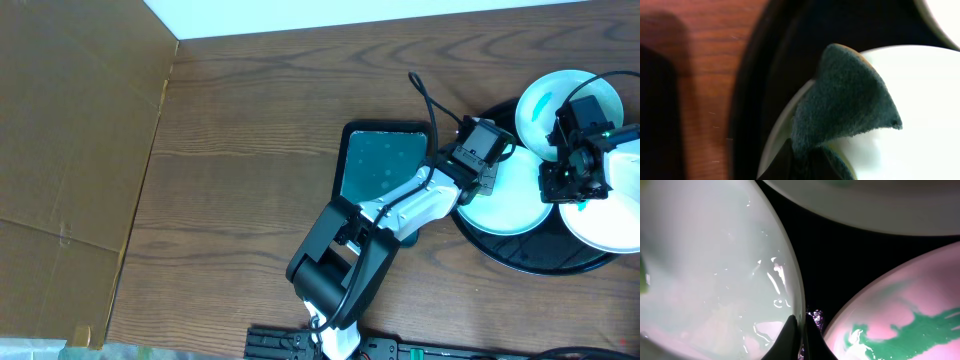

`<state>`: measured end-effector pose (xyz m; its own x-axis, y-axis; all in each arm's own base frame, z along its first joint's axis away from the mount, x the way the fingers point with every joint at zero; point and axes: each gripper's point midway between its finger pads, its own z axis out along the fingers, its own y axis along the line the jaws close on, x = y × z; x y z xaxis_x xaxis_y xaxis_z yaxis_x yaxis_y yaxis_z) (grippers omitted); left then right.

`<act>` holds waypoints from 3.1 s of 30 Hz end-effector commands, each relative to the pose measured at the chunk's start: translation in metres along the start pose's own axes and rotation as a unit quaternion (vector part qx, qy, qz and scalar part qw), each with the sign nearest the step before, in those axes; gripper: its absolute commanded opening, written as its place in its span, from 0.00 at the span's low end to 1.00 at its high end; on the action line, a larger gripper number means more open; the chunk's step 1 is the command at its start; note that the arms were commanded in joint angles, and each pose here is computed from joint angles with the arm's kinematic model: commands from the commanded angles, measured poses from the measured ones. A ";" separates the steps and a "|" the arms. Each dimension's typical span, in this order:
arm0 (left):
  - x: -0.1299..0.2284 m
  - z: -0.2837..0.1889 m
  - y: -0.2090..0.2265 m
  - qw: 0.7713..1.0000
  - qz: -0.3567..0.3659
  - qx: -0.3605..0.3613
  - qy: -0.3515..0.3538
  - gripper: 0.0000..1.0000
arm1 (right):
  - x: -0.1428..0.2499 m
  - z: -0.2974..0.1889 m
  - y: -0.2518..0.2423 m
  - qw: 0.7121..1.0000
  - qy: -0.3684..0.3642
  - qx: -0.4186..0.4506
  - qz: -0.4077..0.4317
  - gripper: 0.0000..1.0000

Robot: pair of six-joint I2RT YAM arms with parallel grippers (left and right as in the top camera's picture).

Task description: Clean dirty plates on tray and stack at the side

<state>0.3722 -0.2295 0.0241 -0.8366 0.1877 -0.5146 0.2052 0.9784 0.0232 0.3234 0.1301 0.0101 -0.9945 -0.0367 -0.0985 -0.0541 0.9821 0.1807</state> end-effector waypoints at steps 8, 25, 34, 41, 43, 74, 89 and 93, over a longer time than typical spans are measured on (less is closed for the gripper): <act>-0.037 -0.038 0.029 0.997 -0.010 -0.041 -0.067 0.07 | 0.002 0.001 -0.004 1.000 0.002 0.024 -0.018 0.01; 0.035 -0.042 -0.074 0.967 -0.086 0.211 0.117 0.07 | -0.001 0.001 -0.004 1.000 -0.003 0.022 -0.019 0.01; 0.081 0.003 -0.041 0.978 -0.047 0.108 0.174 0.07 | -0.001 0.001 -0.004 1.000 -0.004 0.023 -0.019 0.01; 0.045 -0.007 0.048 0.988 -0.015 -0.136 0.065 0.07 | -0.001 0.001 -0.003 1.000 -0.005 0.022 -0.019 0.01; 0.031 -0.019 0.050 0.989 -0.022 -0.139 0.041 0.07 | -0.001 0.001 -0.003 1.000 -0.005 0.022 -0.019 0.01; -0.024 -0.184 0.204 0.931 -0.324 -0.131 -0.100 0.07 | -0.072 -0.151 0.036 0.902 -0.231 0.325 -0.164 0.01; -0.020 -0.183 0.206 0.931 -0.327 -0.130 -0.092 0.07 | -0.066 -0.204 0.072 0.779 -0.292 0.486 -0.269 0.01; -0.021 -0.183 0.206 0.931 -0.327 -0.130 -0.092 0.07 | -0.062 -0.227 0.086 0.725 -0.313 0.542 -0.287 0.01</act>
<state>0.3385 -0.0187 0.1964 -0.6411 -0.4417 -0.6275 -0.4560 0.8770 -0.1515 0.3637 0.1778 0.2090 -0.6184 -0.6976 -0.3619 -0.1373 0.5493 -0.8243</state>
